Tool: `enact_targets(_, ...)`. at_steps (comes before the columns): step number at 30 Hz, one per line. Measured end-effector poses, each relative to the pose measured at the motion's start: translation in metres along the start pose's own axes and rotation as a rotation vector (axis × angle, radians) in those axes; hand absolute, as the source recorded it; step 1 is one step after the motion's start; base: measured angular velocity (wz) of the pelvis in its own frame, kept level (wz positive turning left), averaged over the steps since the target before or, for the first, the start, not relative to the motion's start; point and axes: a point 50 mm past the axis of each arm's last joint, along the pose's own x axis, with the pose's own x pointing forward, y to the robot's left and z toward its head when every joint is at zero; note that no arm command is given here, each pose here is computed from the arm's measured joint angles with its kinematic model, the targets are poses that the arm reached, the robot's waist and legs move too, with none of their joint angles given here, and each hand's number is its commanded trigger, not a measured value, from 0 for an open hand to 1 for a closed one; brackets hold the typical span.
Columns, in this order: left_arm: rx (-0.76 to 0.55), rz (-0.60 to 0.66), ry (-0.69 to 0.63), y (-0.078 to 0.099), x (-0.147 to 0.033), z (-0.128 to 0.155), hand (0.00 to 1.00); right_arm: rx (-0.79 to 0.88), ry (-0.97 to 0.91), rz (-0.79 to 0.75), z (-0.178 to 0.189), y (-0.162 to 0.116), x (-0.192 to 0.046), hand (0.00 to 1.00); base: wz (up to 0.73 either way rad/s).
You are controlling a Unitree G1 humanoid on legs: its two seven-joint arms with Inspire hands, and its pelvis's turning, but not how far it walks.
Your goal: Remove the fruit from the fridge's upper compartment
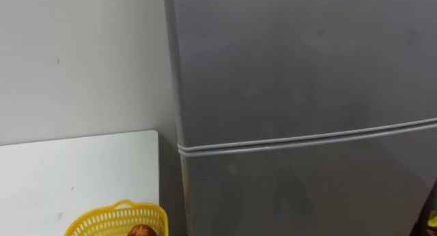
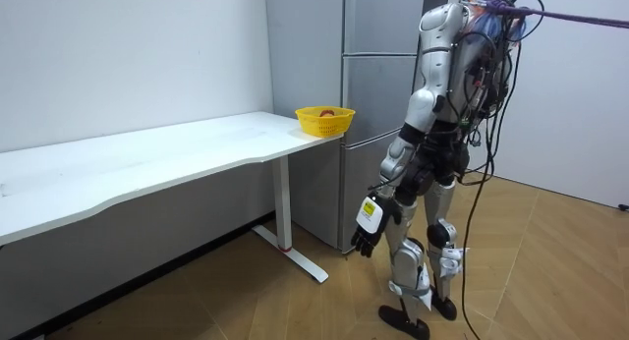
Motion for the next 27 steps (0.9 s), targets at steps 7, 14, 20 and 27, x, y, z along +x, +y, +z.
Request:
enact_targets(7, 0.004, -0.020, 0.018, -0.002, 0.000, -0.003, 0.00, -0.049, 0.170, 0.009, -0.039, -0.007, -0.003, 0.00, -0.02)
enact_targets(14, 0.037, -0.028, 0.041, -0.006, 0.000, -0.005, 0.00, -0.079, 0.289, 0.070, -0.065, 0.002, -0.008, 0.00, -0.01)
enact_targets(20, 0.037, -0.044, 0.055, -0.007, 0.000, -0.007, 0.00, -0.083, 0.345, 0.093, -0.072, 0.004, -0.009, 0.00, 0.03)
enact_targets(27, 0.038, -0.060, 0.065, -0.010, 0.000, -0.010, 0.00, -0.072, 0.388, 0.123, -0.078, 0.004, -0.011, 0.00, 0.04)
